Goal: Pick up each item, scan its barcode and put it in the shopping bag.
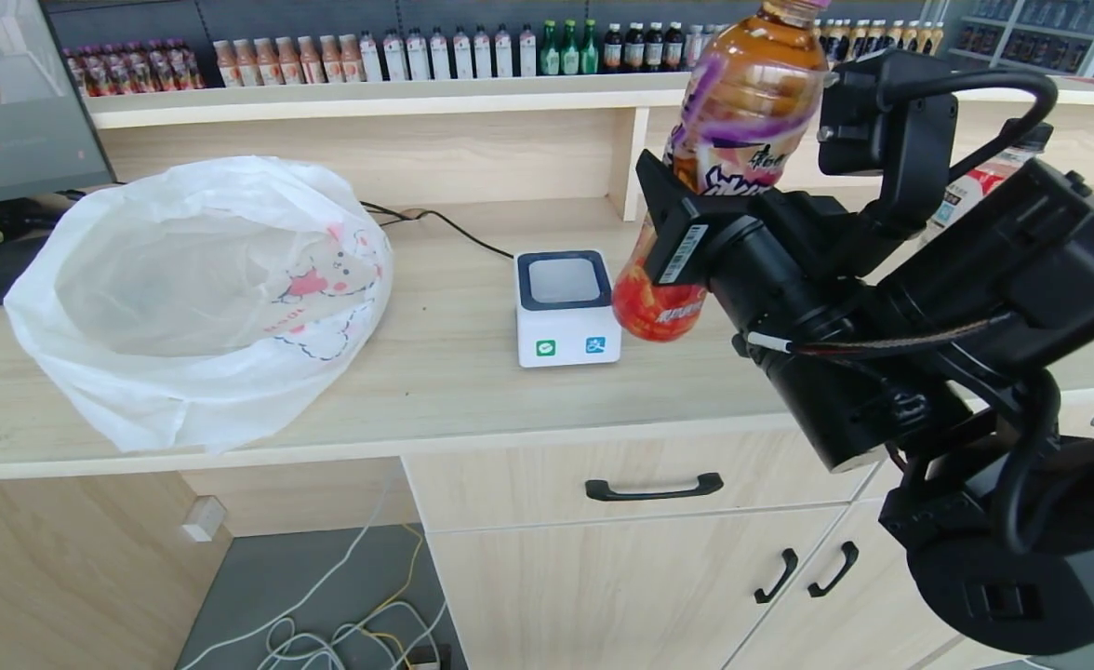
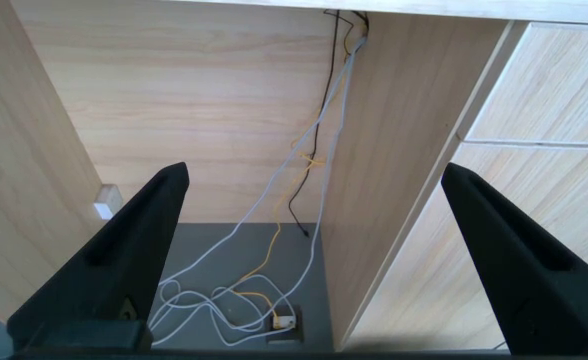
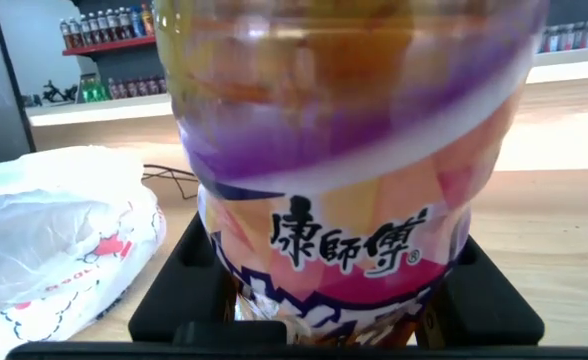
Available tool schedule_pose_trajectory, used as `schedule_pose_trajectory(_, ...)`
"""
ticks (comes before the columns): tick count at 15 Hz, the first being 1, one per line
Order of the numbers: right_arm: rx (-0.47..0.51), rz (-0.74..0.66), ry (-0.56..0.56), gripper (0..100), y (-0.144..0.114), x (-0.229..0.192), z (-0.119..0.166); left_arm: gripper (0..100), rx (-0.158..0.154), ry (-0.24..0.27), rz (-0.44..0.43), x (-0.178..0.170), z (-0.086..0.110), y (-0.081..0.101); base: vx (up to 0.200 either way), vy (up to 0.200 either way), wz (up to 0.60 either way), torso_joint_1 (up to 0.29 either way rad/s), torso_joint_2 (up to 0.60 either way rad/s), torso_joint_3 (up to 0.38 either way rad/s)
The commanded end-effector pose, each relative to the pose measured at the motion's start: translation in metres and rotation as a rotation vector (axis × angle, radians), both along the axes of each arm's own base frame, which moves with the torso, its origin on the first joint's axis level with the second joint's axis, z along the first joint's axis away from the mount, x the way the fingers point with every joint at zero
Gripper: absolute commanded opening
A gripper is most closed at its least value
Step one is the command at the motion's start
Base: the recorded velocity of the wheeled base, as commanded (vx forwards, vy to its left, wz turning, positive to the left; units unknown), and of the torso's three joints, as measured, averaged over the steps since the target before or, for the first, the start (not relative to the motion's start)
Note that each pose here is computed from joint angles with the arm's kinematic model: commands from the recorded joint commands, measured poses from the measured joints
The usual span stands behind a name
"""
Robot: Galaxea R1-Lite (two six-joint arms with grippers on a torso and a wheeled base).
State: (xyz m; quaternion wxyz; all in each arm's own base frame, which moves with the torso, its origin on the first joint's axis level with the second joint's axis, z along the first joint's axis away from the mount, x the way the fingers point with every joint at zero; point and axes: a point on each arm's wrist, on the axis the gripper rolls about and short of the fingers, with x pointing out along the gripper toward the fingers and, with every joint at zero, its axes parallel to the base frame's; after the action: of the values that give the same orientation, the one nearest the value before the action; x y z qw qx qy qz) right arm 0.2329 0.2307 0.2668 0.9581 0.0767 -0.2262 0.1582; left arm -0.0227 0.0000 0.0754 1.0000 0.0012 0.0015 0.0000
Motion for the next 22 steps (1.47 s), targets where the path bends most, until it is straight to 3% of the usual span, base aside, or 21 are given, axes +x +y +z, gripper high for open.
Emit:
schedule_pose_trajectory(1, -0.005, 0.0, 0.004, 0, 0.001, 0.001, -0.002, 100, -0.002, 0.0, 0.0, 0.0, 0.0, 0.0, 0.0, 0.0, 0.0, 0.0, 0.0, 0.0)
schedule_pose_trajectory(11, 0.016, 0.008, 0.024, 0, -0.002, 0.002, -0.006, 100, -0.004, 0.003, 0.0, 0.0, 0.0, 0.0, 0.0, 0.2, 0.0, 0.001, 0.0, 0.001)
schedule_pose_trajectory(16, 0.047, 0.011, -0.002, 0, -0.009, -0.005, 0.007, 100, -0.002, 0.0, -0.002, 0.0, 0.0, 0.0, 0.0, 0.16, 0.0, 0.002, 0.0, 0.0)
schedule_pose_trajectory(22, 0.269, 0.113, 0.051, 0, -0.014, -0.008, 0.022, 100, -0.002, 0.0, -0.002, 0.0, 0.0, 0.0, 0.0, 0.0, 0.0, 0.0, 0.0, 0.0)
